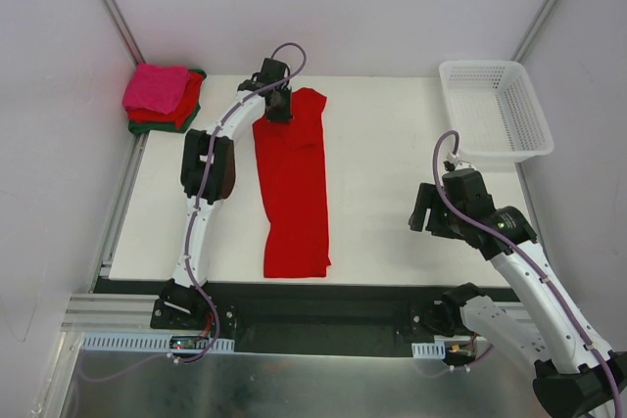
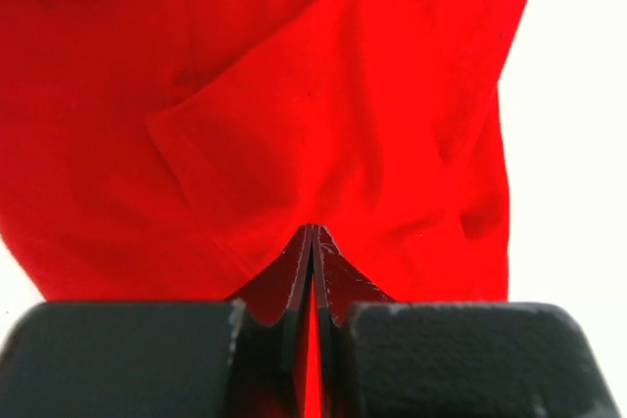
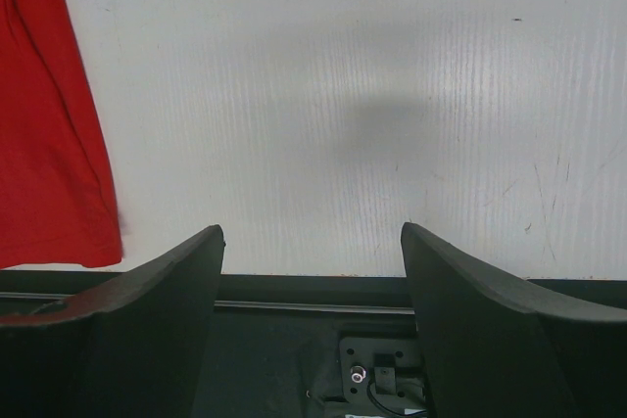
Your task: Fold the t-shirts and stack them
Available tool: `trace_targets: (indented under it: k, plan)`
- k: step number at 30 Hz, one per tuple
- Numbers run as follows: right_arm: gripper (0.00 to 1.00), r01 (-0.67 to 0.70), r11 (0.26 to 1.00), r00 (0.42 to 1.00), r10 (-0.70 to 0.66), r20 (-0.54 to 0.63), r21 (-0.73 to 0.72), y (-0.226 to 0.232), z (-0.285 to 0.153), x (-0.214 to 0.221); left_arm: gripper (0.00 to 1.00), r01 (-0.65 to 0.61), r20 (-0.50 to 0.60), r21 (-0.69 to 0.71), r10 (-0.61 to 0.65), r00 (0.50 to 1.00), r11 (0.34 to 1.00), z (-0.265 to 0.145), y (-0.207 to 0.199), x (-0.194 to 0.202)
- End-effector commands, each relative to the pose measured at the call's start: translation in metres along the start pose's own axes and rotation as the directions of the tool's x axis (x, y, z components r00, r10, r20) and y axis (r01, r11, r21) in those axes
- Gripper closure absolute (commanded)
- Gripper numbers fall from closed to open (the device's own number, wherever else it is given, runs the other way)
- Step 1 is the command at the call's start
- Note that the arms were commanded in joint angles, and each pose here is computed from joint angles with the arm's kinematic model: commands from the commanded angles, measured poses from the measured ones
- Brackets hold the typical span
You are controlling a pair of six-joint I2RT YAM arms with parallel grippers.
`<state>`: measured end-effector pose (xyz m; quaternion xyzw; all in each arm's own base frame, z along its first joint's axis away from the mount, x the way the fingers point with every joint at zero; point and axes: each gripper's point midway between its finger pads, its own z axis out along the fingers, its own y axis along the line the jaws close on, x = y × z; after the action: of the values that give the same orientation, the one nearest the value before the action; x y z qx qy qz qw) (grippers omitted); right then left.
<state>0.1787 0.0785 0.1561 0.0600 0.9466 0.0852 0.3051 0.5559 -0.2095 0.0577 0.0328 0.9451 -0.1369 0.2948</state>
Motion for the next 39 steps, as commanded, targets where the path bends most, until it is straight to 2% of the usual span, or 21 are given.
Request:
trace_targets:
  k: [1,15,28,39]
  plan:
    - [0.23,0.007,1.000,1.000,-0.007,0.020,-0.005,0.000,-0.005,-0.005,1.00,0.016,-0.056,-0.019,-0.017,0.998,1.000,0.011,0.008,0.016]
    - [0.23,0.007,1.000,1.000,-0.007,0.025,0.006,-0.004,-0.008,-0.003,1.00,0.041,-0.144,0.022,-0.037,0.989,0.999,0.030,-0.003,0.046]
    - [0.23,0.006,1.000,1.000,-0.006,0.024,0.015,-0.007,-0.008,0.000,1.00,0.024,-0.153,0.076,-0.012,0.988,0.997,0.039,-0.040,0.051]
    - [0.23,0.007,1.000,1.000,-0.007,0.020,0.017,-0.008,-0.007,0.002,1.00,0.019,-0.129,0.090,-0.007,0.992,0.996,0.034,-0.050,0.041]
